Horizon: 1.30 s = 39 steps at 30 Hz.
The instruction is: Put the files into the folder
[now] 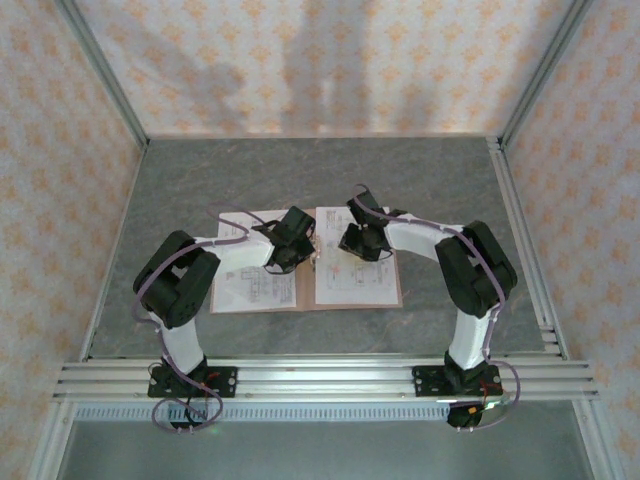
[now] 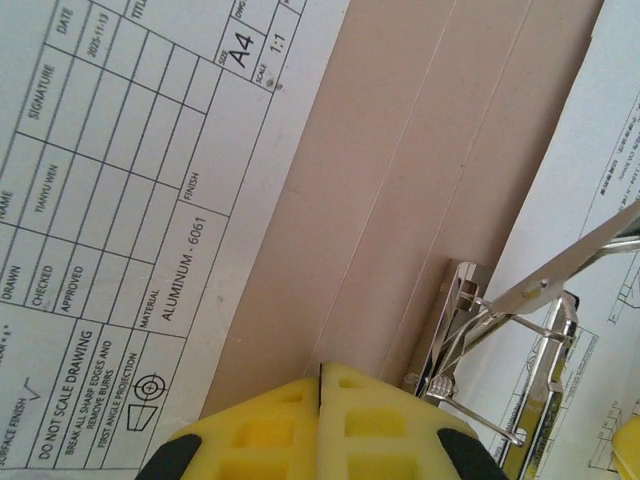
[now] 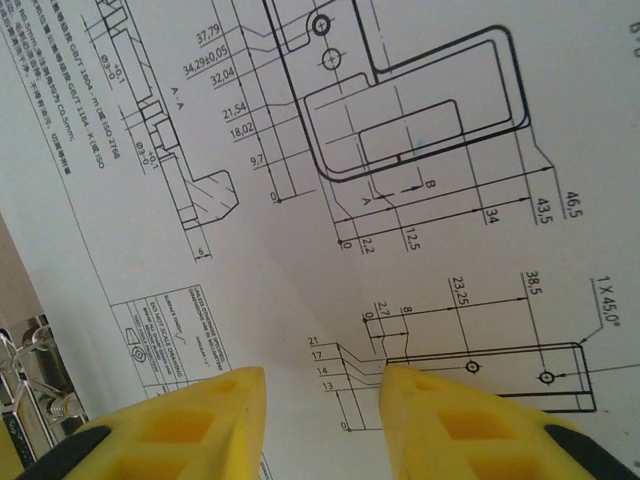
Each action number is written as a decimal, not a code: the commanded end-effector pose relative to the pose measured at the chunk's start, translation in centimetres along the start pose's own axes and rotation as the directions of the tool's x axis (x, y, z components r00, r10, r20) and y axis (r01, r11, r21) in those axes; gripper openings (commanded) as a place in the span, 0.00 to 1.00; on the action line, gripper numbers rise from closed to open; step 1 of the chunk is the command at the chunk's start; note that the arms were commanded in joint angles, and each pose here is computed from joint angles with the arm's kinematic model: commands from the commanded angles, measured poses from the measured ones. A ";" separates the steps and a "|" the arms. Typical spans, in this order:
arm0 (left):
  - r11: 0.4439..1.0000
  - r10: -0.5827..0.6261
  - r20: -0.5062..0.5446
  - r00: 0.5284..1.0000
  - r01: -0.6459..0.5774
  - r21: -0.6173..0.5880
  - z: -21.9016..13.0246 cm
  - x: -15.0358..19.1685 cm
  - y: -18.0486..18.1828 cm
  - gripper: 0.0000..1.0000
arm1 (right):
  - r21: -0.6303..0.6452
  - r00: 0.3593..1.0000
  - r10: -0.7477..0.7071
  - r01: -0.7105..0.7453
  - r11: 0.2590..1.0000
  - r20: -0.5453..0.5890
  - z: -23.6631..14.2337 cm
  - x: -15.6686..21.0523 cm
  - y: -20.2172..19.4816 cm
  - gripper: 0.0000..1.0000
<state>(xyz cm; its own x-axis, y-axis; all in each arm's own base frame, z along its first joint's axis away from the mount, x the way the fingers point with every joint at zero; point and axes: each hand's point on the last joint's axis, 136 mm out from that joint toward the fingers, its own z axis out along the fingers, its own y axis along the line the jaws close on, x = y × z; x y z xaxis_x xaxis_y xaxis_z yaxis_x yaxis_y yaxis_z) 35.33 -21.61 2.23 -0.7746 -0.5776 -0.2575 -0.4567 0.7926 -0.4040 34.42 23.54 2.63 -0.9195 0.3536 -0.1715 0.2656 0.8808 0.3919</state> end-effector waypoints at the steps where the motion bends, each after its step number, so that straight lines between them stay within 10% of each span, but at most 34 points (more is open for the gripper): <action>1: 1.000 0.013 -0.010 1.000 -0.013 -0.025 0.2 0.1 0.3 0.00 | 0.118 0.998 -0.019 0.026 0.993 -0.058 0.1 2.3 -3.2 0.37; 39: 0.997 0.015 0.055 0.998 -0.019 0.068 -4.1 -1.1 -1.4 0.00 | -0.186 0.986 0.137 -0.118 0.975 0.095 -5.6 -2.2 7.6 0.33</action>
<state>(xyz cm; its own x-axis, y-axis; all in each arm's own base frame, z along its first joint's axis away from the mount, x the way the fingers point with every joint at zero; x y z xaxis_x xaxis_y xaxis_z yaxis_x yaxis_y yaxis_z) 35.46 -21.77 5.28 -0.7625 -0.5831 -0.2804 -0.4300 0.7805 -0.4538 35.71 27.40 8.79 -0.8906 0.4066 -0.2040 0.2581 0.8209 0.5094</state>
